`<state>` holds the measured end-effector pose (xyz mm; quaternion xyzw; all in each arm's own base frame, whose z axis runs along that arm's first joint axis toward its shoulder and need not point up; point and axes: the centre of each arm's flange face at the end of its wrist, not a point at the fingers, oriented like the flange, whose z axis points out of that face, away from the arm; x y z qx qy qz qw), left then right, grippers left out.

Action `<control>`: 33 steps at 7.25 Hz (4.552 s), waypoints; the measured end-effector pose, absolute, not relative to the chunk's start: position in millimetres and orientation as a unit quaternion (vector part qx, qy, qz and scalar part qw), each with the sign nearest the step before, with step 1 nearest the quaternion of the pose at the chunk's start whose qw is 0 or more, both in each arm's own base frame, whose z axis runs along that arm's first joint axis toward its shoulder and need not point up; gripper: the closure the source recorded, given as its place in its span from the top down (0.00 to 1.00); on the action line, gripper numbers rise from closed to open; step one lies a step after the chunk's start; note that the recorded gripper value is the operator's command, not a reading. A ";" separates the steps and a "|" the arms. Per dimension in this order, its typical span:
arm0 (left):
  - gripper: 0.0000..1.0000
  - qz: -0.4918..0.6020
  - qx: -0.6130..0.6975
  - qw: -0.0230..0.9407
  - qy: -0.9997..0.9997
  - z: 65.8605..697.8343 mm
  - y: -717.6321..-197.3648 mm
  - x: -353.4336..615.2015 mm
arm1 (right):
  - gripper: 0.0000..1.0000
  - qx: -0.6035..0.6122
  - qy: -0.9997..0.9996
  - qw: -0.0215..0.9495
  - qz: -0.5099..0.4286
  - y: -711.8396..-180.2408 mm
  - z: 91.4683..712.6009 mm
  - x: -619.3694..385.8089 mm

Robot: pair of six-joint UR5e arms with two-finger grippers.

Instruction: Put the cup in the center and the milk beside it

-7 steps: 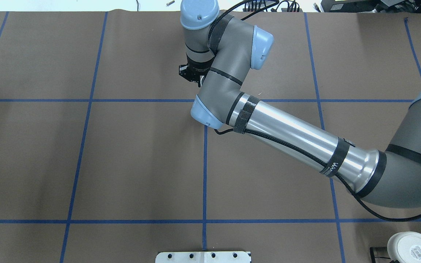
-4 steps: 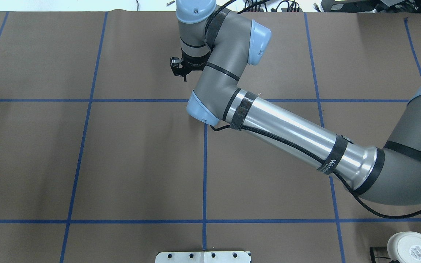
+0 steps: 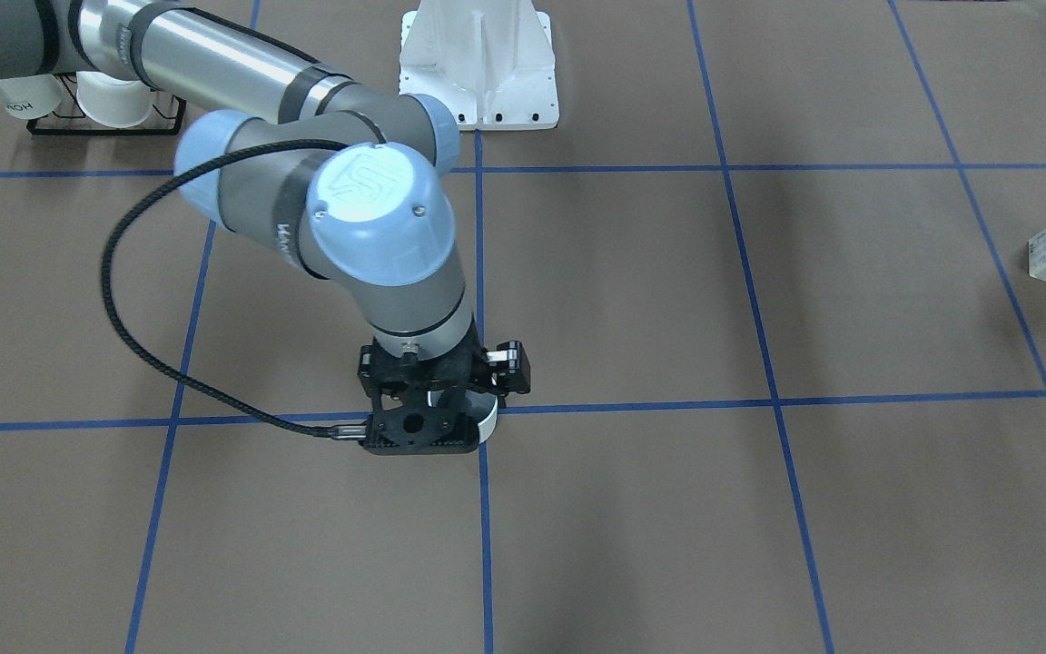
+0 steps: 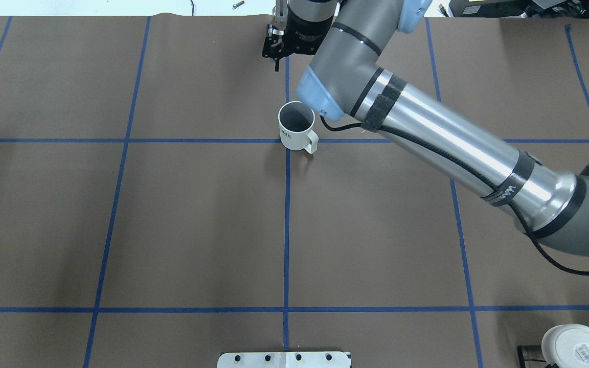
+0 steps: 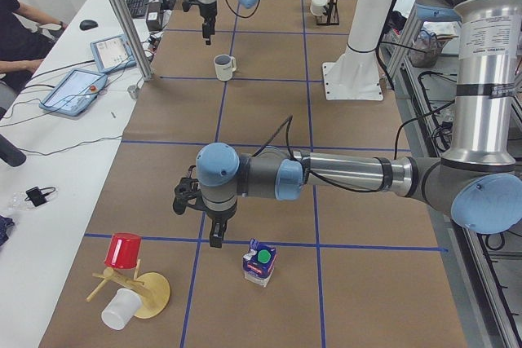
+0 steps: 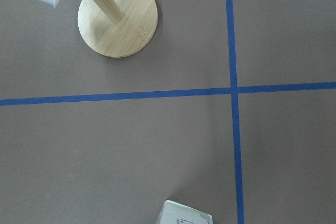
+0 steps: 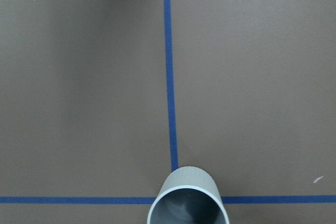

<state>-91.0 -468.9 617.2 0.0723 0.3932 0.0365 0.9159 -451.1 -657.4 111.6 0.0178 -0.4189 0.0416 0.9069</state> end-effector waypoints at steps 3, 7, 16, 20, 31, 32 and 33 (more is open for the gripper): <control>0.98 0.132 0.110 0.911 0.375 623.4 -432.0 -92.5 | 1.00 0.042 -0.374 0.926 -0.015 -667.6 207.2 -293.6; 0.98 0.180 0.116 0.915 0.342 666.6 -384.9 -93.4 | 1.00 0.020 -0.374 0.926 -0.048 -657.5 360.2 -141.1; 0.98 0.160 0.094 0.917 0.353 697.7 -391.8 -90.6 | 1.00 0.014 -0.373 0.926 -0.057 -591.5 439.4 -75.0; 0.98 0.152 0.088 0.918 0.356 696.9 -393.0 -86.3 | 1.00 0.012 -0.368 0.927 -0.065 -582.6 460.3 -60.8; 0.97 0.160 0.064 0.915 0.364 712.2 -400.7 -62.2 | 1.00 -0.022 -0.381 0.923 -0.038 -528.6 517.9 -29.2; 0.76 0.161 0.066 0.915 0.363 718.6 -401.2 -62.2 | 1.00 -0.023 -0.384 0.922 -0.037 -527.7 518.5 -28.6; 0.39 0.161 0.070 0.915 0.363 720.3 -404.2 -62.1 | 1.00 -0.024 -0.385 0.922 -0.036 -527.2 518.9 -28.4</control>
